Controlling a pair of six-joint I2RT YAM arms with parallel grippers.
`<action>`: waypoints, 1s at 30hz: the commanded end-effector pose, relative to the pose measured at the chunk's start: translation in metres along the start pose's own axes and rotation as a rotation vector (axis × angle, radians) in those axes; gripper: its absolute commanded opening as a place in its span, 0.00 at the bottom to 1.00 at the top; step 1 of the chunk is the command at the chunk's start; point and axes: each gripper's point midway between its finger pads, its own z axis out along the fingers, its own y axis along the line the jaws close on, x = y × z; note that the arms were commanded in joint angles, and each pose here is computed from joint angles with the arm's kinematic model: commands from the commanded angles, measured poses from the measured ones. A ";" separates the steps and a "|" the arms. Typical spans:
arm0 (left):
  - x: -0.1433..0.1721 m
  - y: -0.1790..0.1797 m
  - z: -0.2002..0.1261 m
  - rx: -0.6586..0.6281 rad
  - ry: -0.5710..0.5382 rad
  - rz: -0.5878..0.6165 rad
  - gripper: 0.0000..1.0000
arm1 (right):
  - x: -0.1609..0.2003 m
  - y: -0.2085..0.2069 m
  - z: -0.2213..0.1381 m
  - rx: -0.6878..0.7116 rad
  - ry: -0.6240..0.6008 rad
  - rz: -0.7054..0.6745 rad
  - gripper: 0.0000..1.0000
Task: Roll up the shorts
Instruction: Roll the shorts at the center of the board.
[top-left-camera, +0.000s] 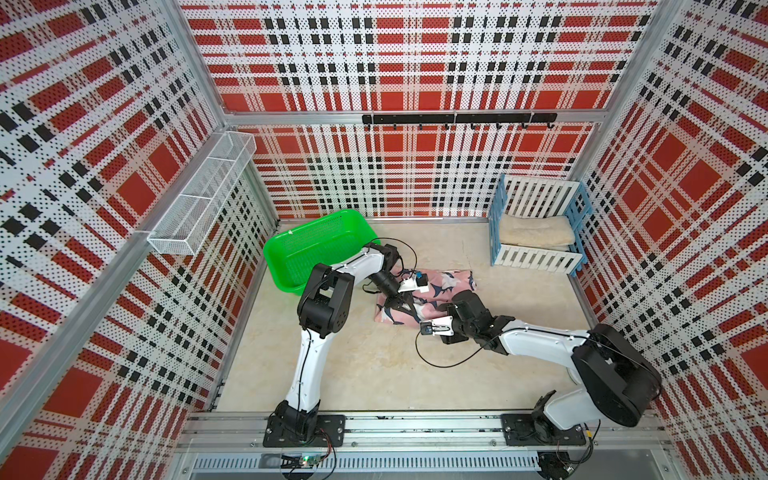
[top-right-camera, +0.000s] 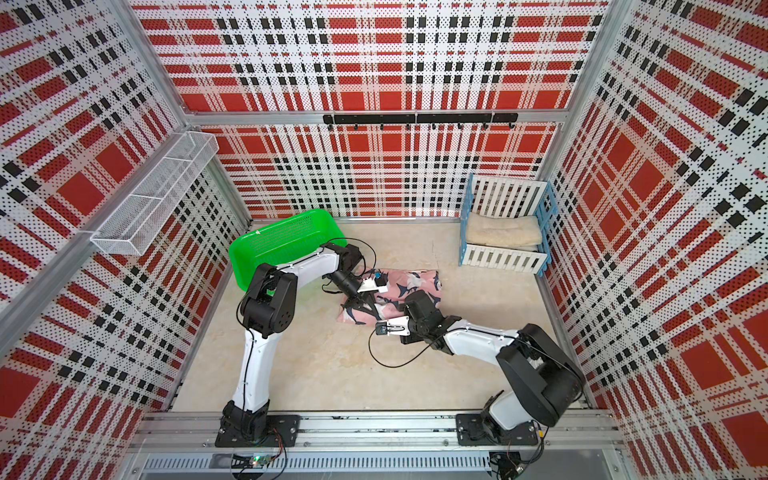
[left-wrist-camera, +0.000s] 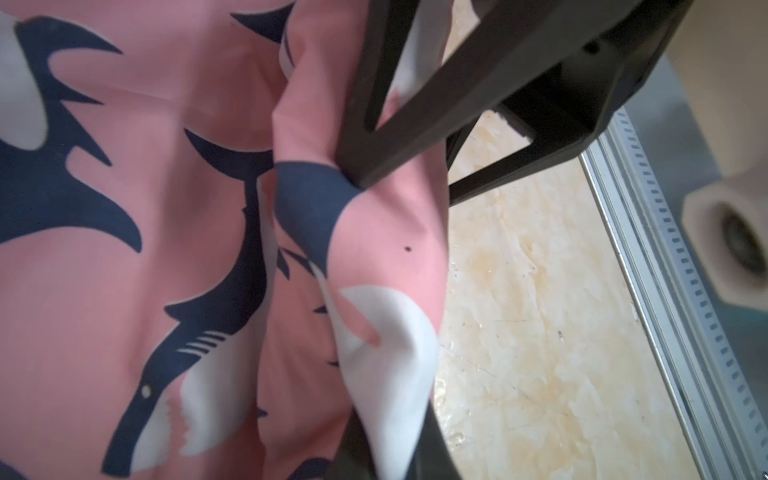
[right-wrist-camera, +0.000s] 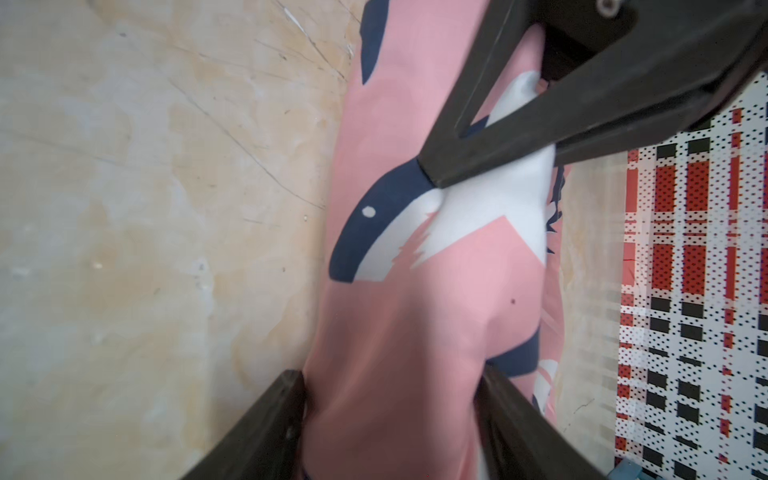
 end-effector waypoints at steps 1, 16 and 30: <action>-0.013 -0.009 -0.010 -0.006 -0.043 0.027 0.22 | 0.001 -0.005 0.010 -0.041 0.009 0.039 0.43; -0.053 -0.012 -0.059 -0.763 -0.134 0.391 0.74 | 0.012 0.009 -0.028 -0.594 -0.160 0.405 0.00; -0.018 0.006 -0.011 -0.844 0.032 0.414 0.70 | 0.003 0.001 -0.030 -0.757 -0.253 0.521 0.00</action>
